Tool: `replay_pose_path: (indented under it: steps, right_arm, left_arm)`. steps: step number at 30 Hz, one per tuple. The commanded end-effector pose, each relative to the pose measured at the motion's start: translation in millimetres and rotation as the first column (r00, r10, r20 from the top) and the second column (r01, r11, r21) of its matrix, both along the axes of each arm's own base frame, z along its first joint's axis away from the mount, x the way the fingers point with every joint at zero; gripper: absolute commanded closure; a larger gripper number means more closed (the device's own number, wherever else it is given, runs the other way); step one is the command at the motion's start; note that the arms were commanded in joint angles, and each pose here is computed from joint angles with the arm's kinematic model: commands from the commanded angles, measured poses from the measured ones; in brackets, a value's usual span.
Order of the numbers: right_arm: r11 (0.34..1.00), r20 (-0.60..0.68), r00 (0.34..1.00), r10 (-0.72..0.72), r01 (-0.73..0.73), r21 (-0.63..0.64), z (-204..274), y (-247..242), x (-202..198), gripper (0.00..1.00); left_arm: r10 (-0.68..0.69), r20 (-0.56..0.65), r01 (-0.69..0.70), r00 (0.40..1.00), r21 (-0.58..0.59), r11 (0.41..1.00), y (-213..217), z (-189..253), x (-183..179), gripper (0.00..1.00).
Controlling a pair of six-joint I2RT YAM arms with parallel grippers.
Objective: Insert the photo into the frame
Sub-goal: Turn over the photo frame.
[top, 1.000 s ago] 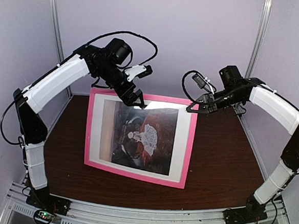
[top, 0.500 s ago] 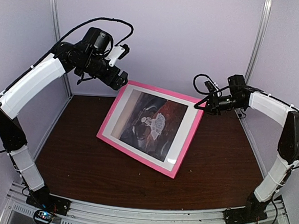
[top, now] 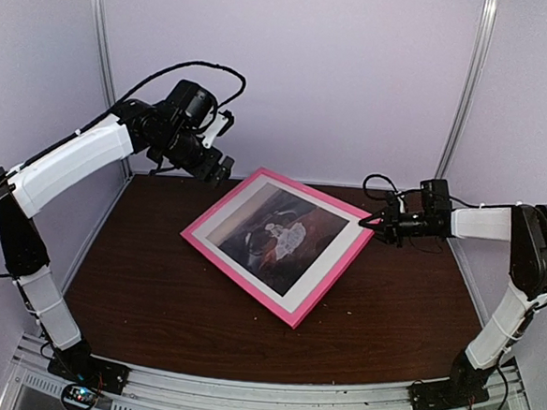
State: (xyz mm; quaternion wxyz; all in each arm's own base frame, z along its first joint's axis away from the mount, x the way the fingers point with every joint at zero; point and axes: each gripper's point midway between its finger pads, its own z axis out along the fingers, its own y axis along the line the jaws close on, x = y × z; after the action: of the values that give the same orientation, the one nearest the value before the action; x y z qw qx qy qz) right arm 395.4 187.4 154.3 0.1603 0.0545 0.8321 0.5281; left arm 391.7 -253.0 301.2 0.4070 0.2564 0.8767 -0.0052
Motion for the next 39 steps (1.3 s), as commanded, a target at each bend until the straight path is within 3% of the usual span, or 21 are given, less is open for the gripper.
replay_pose_path:
  steps: [1,11,26,34,39]
  right_arm:
    - [0.947,0.044,0.956,-0.291,0.294,-0.132,-30,-39,33,1.00]
    - [0.934,-0.092,0.932,-0.351,0.341,-0.109,-84,-42,8,0.80]
    - [0.927,-0.184,0.910,-0.373,0.354,-0.126,-128,-46,-24,0.65]
    - [0.926,-0.207,0.908,-0.366,0.332,-0.178,-138,-50,-46,0.44]
    - [0.908,-0.203,0.907,-0.368,0.304,-0.287,-140,-61,-66,0.32]
  left_arm:
    - [0.053,-0.005,-0.053,0.999,-0.043,0.998,3,-11,4,0.02]
    - [0.027,-0.061,-0.031,0.998,-0.059,0.998,-7,-35,2,0.02]
    - [0.043,-0.092,-0.046,0.995,-0.033,0.998,0,-56,-4,0.02]
    - [0.065,-0.116,-0.067,0.991,-0.015,0.998,6,-73,-8,0.02]
    - [0.071,-0.143,-0.074,0.987,-0.013,0.997,4,-87,-8,0.02]
